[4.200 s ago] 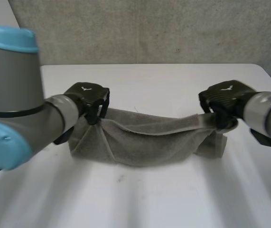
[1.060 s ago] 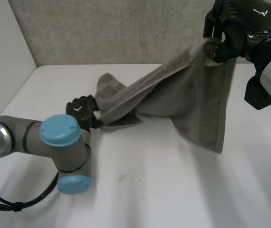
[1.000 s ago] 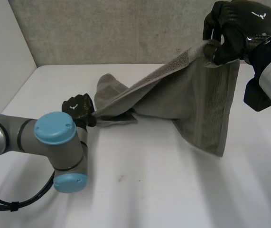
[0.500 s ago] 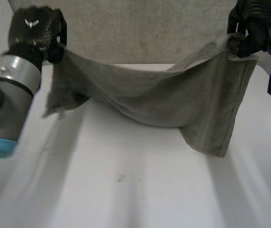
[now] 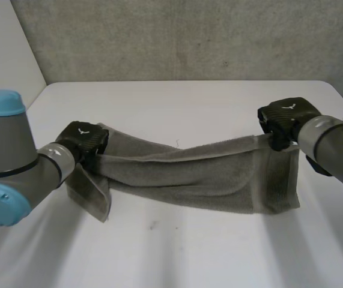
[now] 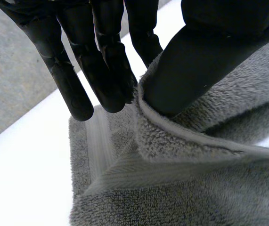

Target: Fold the towel.

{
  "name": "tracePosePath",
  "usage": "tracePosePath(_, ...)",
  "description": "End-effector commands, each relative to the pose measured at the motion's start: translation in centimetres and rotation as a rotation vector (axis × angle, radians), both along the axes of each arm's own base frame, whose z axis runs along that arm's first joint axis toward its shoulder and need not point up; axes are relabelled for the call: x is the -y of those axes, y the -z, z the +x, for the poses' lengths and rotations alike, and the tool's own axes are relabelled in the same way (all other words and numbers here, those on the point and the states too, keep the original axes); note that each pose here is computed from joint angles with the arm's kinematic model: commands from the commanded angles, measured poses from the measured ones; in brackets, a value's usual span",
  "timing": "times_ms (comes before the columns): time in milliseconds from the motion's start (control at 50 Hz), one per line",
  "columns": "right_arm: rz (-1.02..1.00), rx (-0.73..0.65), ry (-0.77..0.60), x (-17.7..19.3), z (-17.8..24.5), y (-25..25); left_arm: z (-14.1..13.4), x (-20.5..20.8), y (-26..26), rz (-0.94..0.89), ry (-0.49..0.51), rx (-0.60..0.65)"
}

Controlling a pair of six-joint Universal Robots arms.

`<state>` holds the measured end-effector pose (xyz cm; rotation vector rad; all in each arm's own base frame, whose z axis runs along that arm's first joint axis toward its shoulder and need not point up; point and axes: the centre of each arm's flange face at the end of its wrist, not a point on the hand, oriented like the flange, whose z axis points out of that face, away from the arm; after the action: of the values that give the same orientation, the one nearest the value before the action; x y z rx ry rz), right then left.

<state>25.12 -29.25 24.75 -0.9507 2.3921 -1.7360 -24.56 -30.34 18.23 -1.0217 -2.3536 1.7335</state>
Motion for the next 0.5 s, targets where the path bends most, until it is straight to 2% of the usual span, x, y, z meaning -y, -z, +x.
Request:
tracePosePath(20,-0.176,0.104,-0.014,4.8,2.9,-0.8,-1.9,6.4,-3.1,-0.264,0.000,-0.082)
tracePosePath(60,-0.394,0.242,-0.009,7.6,4.0,-4.1,-2.6,9.7,-7.6,-0.508,-0.012,-0.176)
tracePosePath(80,-0.395,0.243,-0.009,7.6,4.0,-4.1,-2.6,9.7,-7.6,-0.510,-0.012,-0.177)
tracePosePath(100,-0.503,0.307,-0.009,8.5,4.2,-5.8,-2.5,10.9,-10.2,-0.634,-0.021,-0.231)
tracePosePath(120,-0.627,0.374,-0.006,9.4,4.1,-7.9,-2.5,10.9,-10.3,-0.635,-0.022,-0.232)
tracePosePath(140,-0.629,0.375,-0.006,9.4,4.1,-8.0,-1.7,12.0,-12.8,-0.749,-0.048,-0.291)
tracePosePath(160,-0.742,0.430,-0.008,9.7,4.1,-9.8,-1.7,12.0,-12.9,-0.750,-0.048,-0.291)
tracePosePath(180,-0.844,0.473,-0.004,9.7,3.9,-11.6,-1.0,12.3,-15.9,-0.853,-0.058,-0.363)
tracePosePath(200,-0.845,0.474,-0.004,9.7,3.9,-11.6,-0.7,11.8,-17.9,-0.906,-0.053,-0.421)
tracePosePath(220,-0.935,0.512,-0.007,9.1,3.7,-13.6,-0.7,11.8,-17.9,-0.907,-0.053,-0.421)
tracePosePath(240,-0.936,0.512,-0.007,9.1,3.7,-13.6,-0.3,11.1,-19.6,-0.932,-0.049,-0.478)
tracePosePath(260,-0.984,0.528,-0.005,8.6,3.4,-14.6,-0.3,11.1,-19.6,-0.933,-0.049,-0.479)
tracePosePath(300,-0.990,0.527,-0.003,8.2,3.2,-14.9,0.4,10.1,-20.5,-0.905,-0.052,-0.567)
tracePosePath(360,-0.928,0.499,0.000,7.7,3.0,-13.9,0.6,9.5,-19.1,-0.831,-0.047,-0.597)
tracePosePath(400,-0.787,0.439,0.011,7.3,2.8,-11.7,0.9,9.4,-17.7,-0.782,-0.060,-0.588)
tracePosePath(420,-0.786,0.439,0.011,7.3,2.8,-11.7,1.2,9.2,-15.9,-0.727,-0.076,-0.565)
tracePosePath(460,-0.583,0.355,0.022,6.7,2.3,-8.5,1.7,8.9,-14.0,-0.666,-0.096,-0.538)
tracePosePath(480,-0.582,0.355,0.022,6.7,2.3,-8.5,1.7,8.9,-14.0,-0.666,-0.096,-0.538)
tracePosePath(500,-0.484,0.314,0.024,6.1,2.2,-6.7,2.0,7.9,-11.4,-0.573,-0.107,-0.504)
